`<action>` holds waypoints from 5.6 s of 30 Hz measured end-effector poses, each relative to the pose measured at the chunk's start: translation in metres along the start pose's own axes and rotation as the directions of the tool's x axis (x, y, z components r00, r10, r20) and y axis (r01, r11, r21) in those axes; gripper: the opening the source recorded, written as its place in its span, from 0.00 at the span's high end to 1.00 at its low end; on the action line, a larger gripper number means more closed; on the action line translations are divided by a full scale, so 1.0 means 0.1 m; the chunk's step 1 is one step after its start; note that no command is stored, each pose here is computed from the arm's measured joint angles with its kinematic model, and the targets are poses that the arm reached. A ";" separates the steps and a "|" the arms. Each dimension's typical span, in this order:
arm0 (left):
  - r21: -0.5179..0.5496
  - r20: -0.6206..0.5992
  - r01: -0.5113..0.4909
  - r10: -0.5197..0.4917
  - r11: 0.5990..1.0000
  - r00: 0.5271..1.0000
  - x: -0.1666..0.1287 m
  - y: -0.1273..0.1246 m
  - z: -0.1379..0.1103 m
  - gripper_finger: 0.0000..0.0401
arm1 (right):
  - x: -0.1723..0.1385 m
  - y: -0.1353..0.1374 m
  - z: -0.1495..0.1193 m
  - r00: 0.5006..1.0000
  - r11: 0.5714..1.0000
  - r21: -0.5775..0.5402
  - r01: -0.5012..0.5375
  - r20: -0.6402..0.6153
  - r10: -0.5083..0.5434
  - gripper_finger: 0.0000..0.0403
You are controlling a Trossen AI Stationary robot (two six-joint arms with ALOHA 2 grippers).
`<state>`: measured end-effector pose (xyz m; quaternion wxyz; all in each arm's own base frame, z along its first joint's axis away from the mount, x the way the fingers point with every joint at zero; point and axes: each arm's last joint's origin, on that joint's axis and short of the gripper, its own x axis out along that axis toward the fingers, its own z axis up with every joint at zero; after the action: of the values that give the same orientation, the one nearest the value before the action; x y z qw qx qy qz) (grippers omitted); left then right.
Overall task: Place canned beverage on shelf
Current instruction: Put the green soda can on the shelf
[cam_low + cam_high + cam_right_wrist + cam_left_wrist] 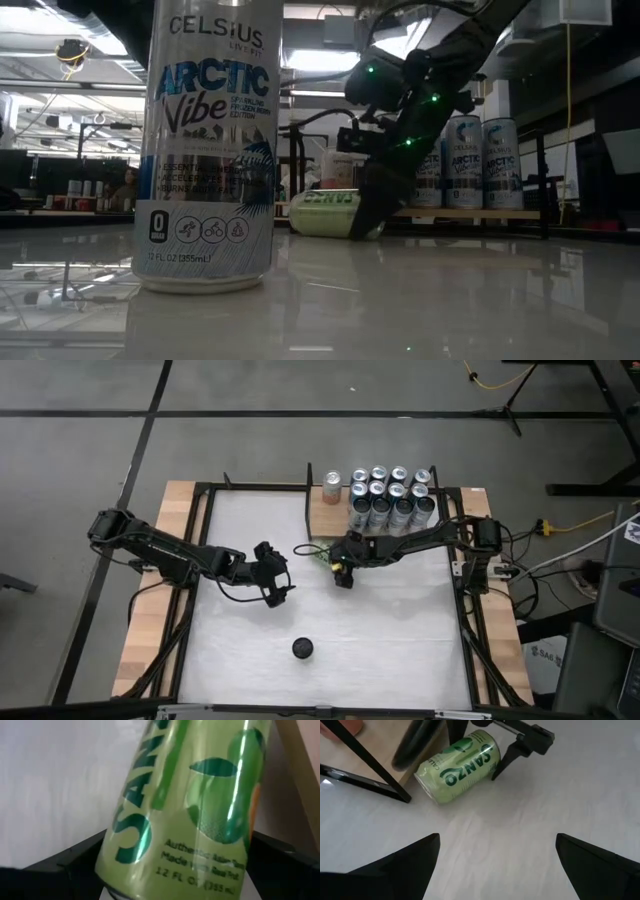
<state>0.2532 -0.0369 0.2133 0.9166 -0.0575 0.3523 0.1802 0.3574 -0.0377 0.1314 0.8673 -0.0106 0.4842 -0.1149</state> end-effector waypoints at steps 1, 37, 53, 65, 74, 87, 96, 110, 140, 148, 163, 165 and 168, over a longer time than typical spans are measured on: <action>0.000 0.000 0.000 0.000 1.000 1.000 0.00 0.00 0.00 0.03 | 0.00 0.00 0.00 1.000 1.000 0.014 0.000 0.000 0.000 0.02; 0.001 0.000 -0.001 0.001 1.000 1.000 0.00 0.00 0.00 0.03 | 0.05 0.03 0.09 0.991 0.968 0.229 -0.100 0.106 0.077 0.25; -0.019 0.049 0.069 -0.068 0.997 0.996 -0.16 -0.01 0.16 0.03 | 0.03 0.08 0.26 0.927 0.929 0.214 -0.301 0.292 0.234 0.27; -0.058 0.156 0.152 -0.141 0.987 0.978 -0.85 0.31 0.21 0.03 | -0.12 0.16 0.51 0.768 0.894 0.057 -0.444 0.538 0.347 0.26; -0.160 0.226 0.201 -0.163 0.966 0.960 -1.04 0.40 0.22 0.03 | -0.29 0.49 0.62 0.690 0.955 -0.092 -0.281 0.672 0.268 0.26; -0.461 0.243 0.237 -0.135 0.855 0.961 -1.03 0.40 0.23 0.03 | -0.44 0.89 0.57 0.695 0.974 -0.156 0.166 0.719 -0.003 0.25; -0.467 0.253 0.246 -0.138 0.849 0.958 -0.95 0.34 0.27 0.03 | -0.52 1.00 0.58 0.652 0.962 -0.184 0.204 0.758 0.007 0.25; -0.489 0.190 0.254 -0.182 0.834 0.965 -0.66 0.17 0.29 0.03 | -0.53 0.99 0.58 0.647 0.962 -0.164 0.218 0.763 -0.017 0.25; -0.490 0.190 0.246 -0.173 0.836 0.966 -0.35 0.00 0.32 0.03 | -0.52 0.99 0.58 0.650 0.962 -0.166 0.218 0.760 -0.016 0.25; -0.492 0.202 0.256 -0.177 0.832 0.963 -0.35 0.00 0.33 0.06 | -0.52 0.99 0.58 0.651 0.961 -0.167 0.219 0.759 -0.016 0.25; -0.494 0.196 0.249 -0.173 0.833 0.965 -0.35 0.00 0.32 0.31 | -0.52 1.00 0.58 0.652 0.961 -0.170 0.217 0.758 -0.013 0.24; -0.494 0.196 0.250 -0.174 0.833 0.965 -0.35 0.00 0.32 0.31 | -0.52 1.00 0.58 0.653 0.961 -0.173 0.216 0.757 -0.011 0.21; -0.493 0.195 0.253 -0.178 0.832 0.965 -0.35 0.00 0.32 0.29 | -0.51 1.00 0.57 0.660 0.959 -0.183 0.214 0.751 -0.004 0.16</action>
<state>0.2494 -0.0393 0.2605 0.9047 -0.3265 0.2172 0.1664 0.3987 0.0649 0.1917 0.9714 -0.1975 0.0972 -0.0895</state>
